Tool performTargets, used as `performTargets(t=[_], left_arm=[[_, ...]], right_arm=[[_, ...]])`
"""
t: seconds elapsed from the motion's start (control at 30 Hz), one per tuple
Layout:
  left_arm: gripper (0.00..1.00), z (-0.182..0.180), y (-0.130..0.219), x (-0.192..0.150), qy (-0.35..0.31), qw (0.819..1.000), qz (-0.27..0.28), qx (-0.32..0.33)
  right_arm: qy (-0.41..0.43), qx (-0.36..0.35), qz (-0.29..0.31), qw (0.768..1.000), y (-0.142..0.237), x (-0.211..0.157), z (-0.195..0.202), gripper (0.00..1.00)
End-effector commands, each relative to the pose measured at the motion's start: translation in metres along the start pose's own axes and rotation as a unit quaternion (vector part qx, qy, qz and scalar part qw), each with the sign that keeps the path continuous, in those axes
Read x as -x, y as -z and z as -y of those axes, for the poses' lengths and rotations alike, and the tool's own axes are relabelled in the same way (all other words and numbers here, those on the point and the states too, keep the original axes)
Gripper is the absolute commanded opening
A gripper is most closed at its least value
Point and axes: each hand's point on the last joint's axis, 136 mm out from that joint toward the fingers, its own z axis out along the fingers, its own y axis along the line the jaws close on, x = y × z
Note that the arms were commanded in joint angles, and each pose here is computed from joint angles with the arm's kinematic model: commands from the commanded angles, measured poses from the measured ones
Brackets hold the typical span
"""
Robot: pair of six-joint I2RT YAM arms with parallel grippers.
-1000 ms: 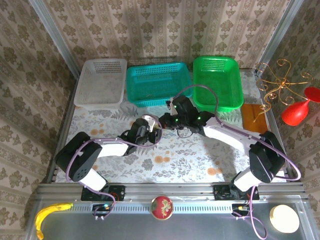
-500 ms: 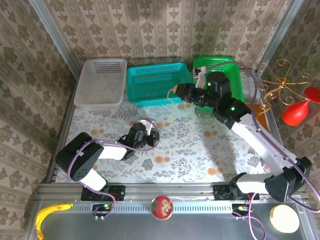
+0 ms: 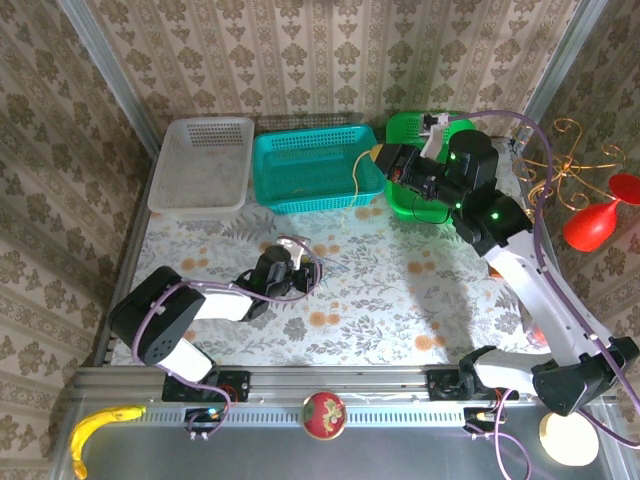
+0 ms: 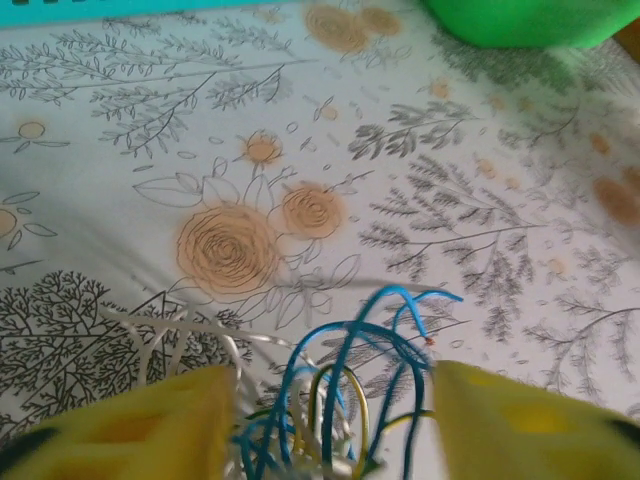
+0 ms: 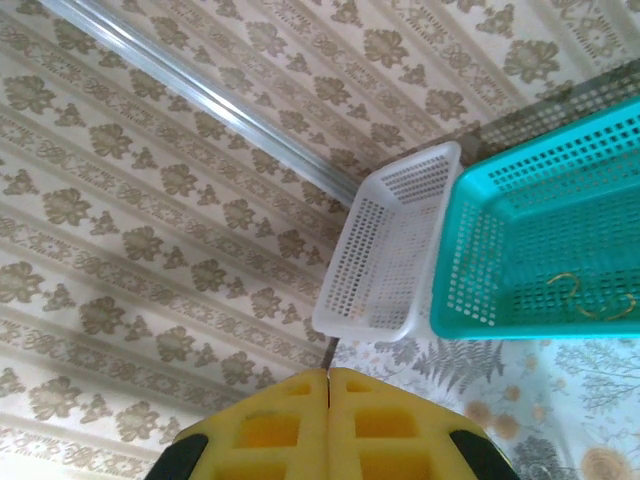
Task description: Untangle the cables
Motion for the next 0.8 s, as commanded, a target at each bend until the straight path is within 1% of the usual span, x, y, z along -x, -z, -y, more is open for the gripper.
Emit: performTargets(t=[0.0, 0.07, 0.1, 0.23, 0.33, 0.43, 0.57, 0.77], left_arm=[[0.77, 0.020, 0.013, 0.036, 0.013, 0.999, 0.027, -0.024], [0.91, 0.023, 0.024, 0.051, 0.017, 0.999, 0.035, -0.018], [0.99, 0.023, 0.028, 0.056, 0.019, 0.999, 0.039, -0.015], [1.00, 0.017, 0.049, 0.074, 0.043, 0.998, 0.052, 0.004], [1.00, 0.008, 0.063, 0.081, 0.065, 0.996, 0.060, 0.029], [1.00, -0.005, 0.077, 0.084, 0.098, 0.991, 0.073, 0.055], [1.00, -0.019, 0.090, 0.084, 0.136, 0.984, 0.090, 0.069], [1.00, -0.027, 0.104, 0.087, 0.159, 0.978, 0.114, 0.071]], right_arm=[[0.022, -0.029, 0.011, 0.999, -0.007, 0.003, 0.016, 0.00], [0.029, -0.037, 0.012, 0.999, -0.013, 0.004, 0.021, 0.00], [0.032, -0.040, 0.012, 0.999, -0.016, 0.005, 0.024, 0.00], [0.049, -0.057, 0.015, 0.997, -0.029, 0.009, 0.033, 0.00], [0.061, -0.065, 0.015, 0.996, -0.043, 0.013, 0.038, 0.00], [0.066, -0.068, 0.002, 0.995, -0.066, 0.014, 0.045, 0.00], [0.072, -0.067, -0.001, 0.995, -0.095, 0.020, 0.049, 0.00], [0.080, -0.070, 0.006, 0.994, -0.145, 0.030, 0.058, 0.00]])
